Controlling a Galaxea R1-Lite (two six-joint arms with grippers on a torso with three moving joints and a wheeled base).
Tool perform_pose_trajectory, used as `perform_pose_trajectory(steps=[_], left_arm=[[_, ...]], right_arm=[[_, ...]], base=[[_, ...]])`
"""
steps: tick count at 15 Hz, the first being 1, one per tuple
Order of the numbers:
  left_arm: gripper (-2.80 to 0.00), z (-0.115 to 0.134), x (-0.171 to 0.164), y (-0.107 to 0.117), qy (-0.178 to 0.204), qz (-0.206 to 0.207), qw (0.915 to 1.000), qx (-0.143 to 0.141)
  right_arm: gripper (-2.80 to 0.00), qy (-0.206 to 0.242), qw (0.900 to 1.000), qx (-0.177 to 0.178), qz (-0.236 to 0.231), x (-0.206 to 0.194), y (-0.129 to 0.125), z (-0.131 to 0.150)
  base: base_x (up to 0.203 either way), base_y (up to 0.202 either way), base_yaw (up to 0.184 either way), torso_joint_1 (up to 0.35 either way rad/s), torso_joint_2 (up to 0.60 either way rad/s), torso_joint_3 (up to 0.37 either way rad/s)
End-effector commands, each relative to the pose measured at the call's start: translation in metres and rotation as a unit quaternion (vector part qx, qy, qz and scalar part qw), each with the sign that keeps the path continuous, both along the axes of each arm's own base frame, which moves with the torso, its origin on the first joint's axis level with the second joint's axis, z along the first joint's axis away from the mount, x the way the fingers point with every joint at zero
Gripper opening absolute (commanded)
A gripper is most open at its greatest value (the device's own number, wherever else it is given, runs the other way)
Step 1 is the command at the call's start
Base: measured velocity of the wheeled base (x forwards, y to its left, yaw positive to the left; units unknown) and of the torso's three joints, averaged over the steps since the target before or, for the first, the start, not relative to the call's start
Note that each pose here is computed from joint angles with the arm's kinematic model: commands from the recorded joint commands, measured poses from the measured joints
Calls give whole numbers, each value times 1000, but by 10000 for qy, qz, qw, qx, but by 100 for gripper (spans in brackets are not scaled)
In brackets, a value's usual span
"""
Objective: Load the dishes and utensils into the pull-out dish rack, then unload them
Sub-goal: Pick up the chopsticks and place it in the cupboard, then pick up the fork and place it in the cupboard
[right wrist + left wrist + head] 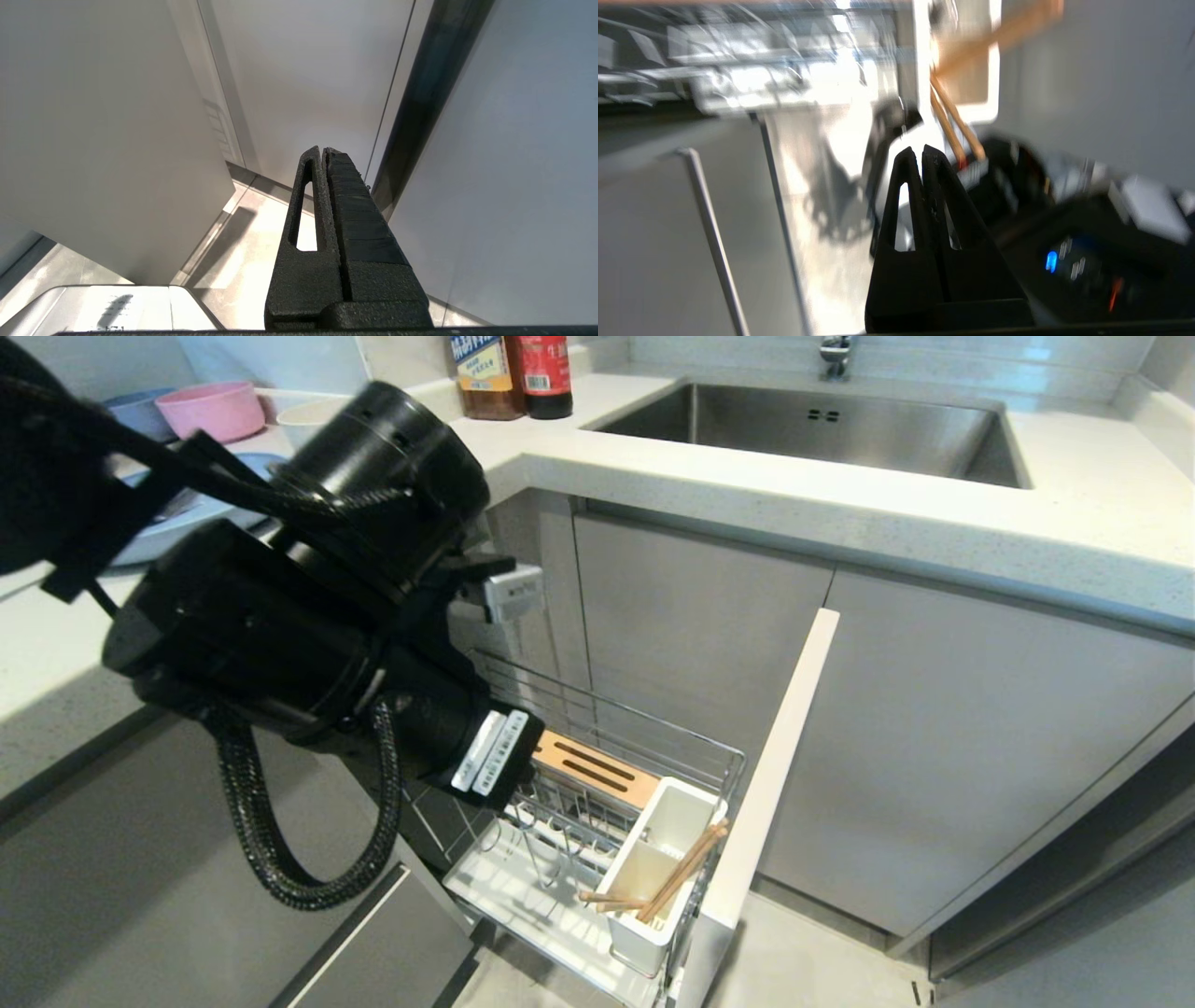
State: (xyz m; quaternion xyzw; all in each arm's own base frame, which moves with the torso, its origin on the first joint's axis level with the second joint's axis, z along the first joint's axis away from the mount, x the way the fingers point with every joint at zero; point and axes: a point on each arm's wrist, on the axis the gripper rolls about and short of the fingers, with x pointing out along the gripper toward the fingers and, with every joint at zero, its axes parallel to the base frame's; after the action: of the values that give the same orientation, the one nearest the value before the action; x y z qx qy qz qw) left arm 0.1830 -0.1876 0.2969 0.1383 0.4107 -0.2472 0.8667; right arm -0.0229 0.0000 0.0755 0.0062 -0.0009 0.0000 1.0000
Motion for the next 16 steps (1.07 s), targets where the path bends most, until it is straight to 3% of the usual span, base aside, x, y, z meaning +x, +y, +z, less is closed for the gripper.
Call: perform_pose_trajectory(steps=[1,4,6,8,10,13,14,16], left_arm=[[-280,20,-11,17,-424,212,9983,-349],[-280,49,-16,44,-1227,877,9837,-980],[-280,67,-15,63,-1792,1247,9649,-1462],[-280,87,-20,86,-2528,1606,9322,-2030],[-280,101,-30,105,-3087,1845,9013,-2414],[-280,113,-44,130,-4034,2184,8399,-2900],[-280,116,-49,140,-4273,2382,8222,-2911],[-280,119,-52,163,-4596,2964,7943,-2647]], right_arm=[[-280,9,10000,0,0,0,0,0],[-280,9,10000,0,0,0,0,0],[-280,13,10000,0,0,0,0,0],[-280,9,10000,0,0,0,0,0],[-280,9,10000,0,0,0,0,0],[-280,11,10000,0,0,0,0,0],[-280,15,10000,0,0,0,0,0],[-280,16,10000,0,0,0,0,0]], base=[[0,0,0,0,0,0],[0,0,0,0,0,0],[0,0,0,0,0,0],[0,0,0,0,0,0],[0,0,0,0,0,0],[0,0,0,0,0,0],[0,0,0,0,0,0],[0,0,0,0,0,0]])
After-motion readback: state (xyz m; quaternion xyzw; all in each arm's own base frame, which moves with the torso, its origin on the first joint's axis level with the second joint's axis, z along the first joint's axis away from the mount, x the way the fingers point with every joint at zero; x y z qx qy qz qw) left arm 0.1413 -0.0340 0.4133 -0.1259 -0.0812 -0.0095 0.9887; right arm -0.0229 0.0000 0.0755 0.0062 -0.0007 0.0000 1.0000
